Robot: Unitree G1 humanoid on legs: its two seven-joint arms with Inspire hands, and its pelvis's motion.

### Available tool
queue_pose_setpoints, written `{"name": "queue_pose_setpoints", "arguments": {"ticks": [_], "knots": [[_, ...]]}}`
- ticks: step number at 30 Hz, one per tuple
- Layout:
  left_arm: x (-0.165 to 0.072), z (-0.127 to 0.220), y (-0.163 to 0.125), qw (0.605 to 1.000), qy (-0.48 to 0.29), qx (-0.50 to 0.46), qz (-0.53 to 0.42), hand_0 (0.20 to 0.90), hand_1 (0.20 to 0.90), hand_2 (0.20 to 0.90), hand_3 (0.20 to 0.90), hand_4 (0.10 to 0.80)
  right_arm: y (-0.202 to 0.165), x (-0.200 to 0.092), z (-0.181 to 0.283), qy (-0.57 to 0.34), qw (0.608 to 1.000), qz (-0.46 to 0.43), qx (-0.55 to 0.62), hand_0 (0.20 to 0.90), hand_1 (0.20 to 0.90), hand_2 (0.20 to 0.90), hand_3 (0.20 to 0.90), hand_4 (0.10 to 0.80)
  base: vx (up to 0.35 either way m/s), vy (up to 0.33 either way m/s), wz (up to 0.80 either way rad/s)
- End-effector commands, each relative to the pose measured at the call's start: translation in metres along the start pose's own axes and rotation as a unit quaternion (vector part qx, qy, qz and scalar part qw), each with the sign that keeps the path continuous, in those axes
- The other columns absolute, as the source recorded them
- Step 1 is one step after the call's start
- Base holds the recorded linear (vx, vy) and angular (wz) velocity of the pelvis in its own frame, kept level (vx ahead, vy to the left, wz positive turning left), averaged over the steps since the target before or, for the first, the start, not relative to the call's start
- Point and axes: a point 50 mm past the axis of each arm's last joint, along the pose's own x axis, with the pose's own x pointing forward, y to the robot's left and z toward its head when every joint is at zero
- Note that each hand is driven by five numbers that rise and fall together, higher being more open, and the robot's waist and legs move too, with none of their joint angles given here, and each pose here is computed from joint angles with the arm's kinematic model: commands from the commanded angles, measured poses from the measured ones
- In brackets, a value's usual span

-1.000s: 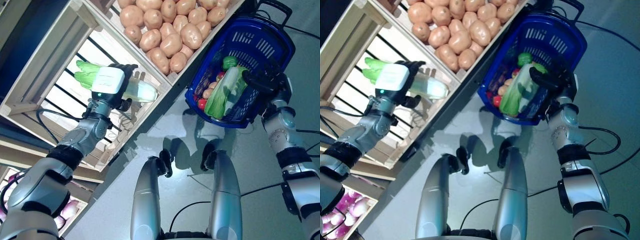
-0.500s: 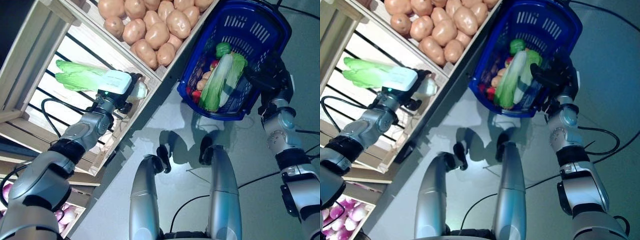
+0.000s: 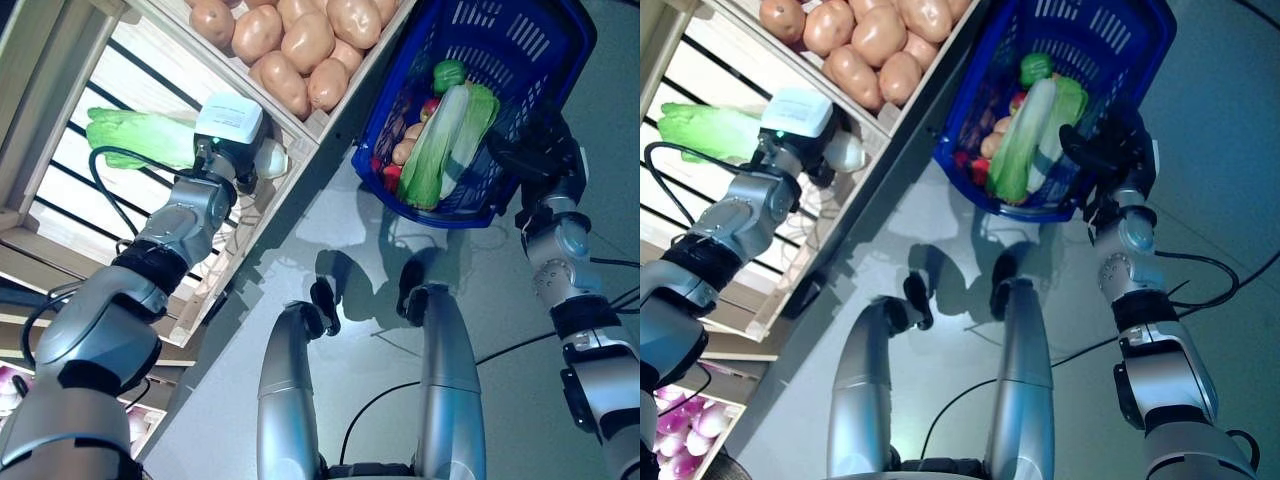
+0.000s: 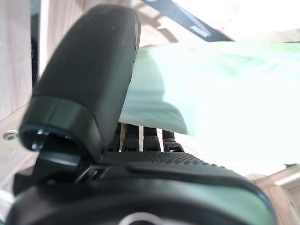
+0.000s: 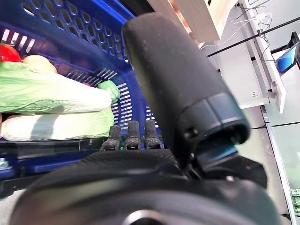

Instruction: Put vegetables into the basket

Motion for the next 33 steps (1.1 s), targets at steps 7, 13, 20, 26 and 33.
{"name": "queue_pose_setpoints", "arguments": {"ticks": [7, 13, 20, 26, 33], "knots": [[-0.001, -0.057, -0.003, 0.973, 0.179, 0.106, -0.100, 0.900, 0.900, 0.900, 0.900, 0.800, 0.040, 0.003, 0.060, -0.160, 0.983, 0.057, 0.070, 0.900, 0.900, 0.900, 0.900, 0.800, -0.033, -0.020, -0.01], [-0.004, -0.062, -0.005, 0.968, 0.199, 0.100, -0.115, 0.300, 0.300, 0.300, 0.300, 0.400, 0.042, 0.001, 0.061, -0.169, 0.981, 0.056, 0.082, 0.900, 0.900, 0.900, 0.900, 0.800, -0.033, -0.017, -0.02], [-0.007, -0.068, -0.007, 0.972, 0.184, 0.106, -0.103, 0.300, 0.300, 0.300, 0.300, 0.400, 0.037, -0.001, 0.056, -0.164, 0.981, 0.051, 0.095, 0.900, 0.900, 0.900, 0.900, 0.800, -0.015, -0.002, -0.07], [-0.007, -0.066, -0.005, 0.981, 0.158, 0.077, -0.081, 0.300, 0.300, 0.300, 0.300, 0.400, 0.040, -0.005, 0.052, -0.164, 0.979, 0.076, 0.097, 0.900, 0.900, 0.900, 0.900, 0.800, -0.017, 0.004, 0.08], [-0.014, -0.056, -0.017, 0.989, 0.097, -0.108, -0.039, 0.300, 0.300, 0.300, 0.300, 0.400, 0.043, -0.015, 0.027, -0.125, 0.985, 0.090, 0.076, 0.900, 0.900, 0.900, 0.900, 0.800, 0.002, -0.001, 0.00]]}}
